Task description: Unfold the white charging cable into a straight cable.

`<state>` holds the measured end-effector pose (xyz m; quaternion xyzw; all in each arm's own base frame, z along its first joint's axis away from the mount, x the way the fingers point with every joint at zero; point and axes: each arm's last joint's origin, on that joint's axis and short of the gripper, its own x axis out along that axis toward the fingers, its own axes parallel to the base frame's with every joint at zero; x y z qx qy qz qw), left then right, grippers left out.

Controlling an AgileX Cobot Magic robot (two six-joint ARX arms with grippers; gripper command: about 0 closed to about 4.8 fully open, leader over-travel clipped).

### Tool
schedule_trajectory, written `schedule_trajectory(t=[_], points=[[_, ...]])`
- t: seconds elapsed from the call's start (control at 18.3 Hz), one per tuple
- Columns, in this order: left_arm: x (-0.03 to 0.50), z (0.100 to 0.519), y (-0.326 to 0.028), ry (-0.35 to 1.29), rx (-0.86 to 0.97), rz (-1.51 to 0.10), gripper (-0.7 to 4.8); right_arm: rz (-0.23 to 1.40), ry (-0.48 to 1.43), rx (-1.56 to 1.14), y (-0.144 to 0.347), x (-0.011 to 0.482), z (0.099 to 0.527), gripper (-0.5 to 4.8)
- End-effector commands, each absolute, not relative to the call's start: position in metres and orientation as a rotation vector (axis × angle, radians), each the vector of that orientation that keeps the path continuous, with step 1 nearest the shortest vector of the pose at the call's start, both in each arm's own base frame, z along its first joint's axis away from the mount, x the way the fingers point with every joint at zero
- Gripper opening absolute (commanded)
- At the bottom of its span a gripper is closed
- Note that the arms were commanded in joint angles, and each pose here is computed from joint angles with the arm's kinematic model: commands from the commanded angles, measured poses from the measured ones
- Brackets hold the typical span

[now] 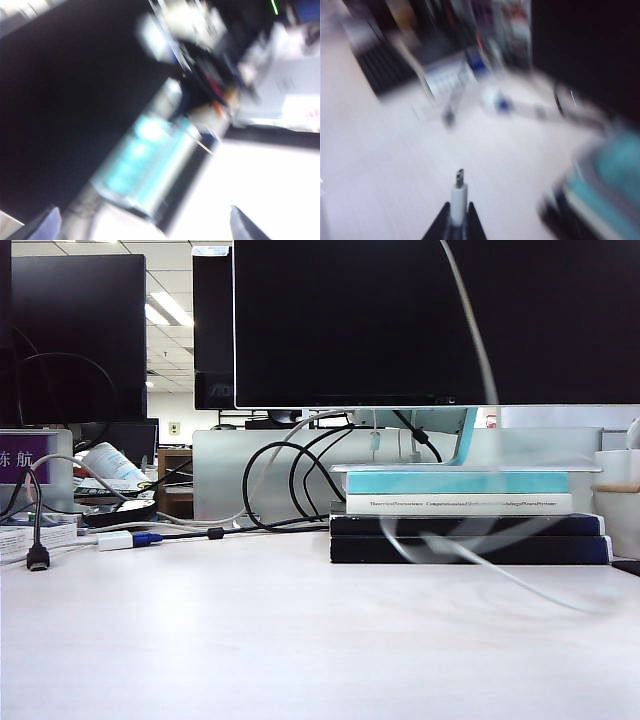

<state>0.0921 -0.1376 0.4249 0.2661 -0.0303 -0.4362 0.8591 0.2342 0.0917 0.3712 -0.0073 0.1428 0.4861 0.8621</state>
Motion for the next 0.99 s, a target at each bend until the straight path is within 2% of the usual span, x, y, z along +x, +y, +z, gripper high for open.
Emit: schedule_trajectory(t=[0.05,0.22,0.38,0.55,0.82,0.99], points=[[0.101,0.409,-0.151,0.053,0.609,-0.958,4.79,1.086,0.158,0.071,0.093,0.232,0.400,-0.05],[0.121,0.386,-0.157,0.083,0.594,-1.012,4.79,1.214,0.131,0.114,0.092,0.219,0.436,-0.05],[0.141,0.373,-0.151,0.055,0.538,-1.039,4.79,1.237,0.088,0.106,0.085,0.196,0.460,-0.05],[0.152,0.367,-0.152,-0.006,0.469,-1.123,4.79,1.245,0.041,0.112,0.078,0.174,0.472,-0.05],[0.170,0.355,-0.179,-0.017,0.294,-1.417,4.79,1.281,0.002,0.156,0.074,0.160,0.484,-0.05],[0.172,0.355,-0.183,-0.035,0.270,-1.458,4.79,1.283,0.024,0.174,0.075,0.160,0.483,-0.05]])
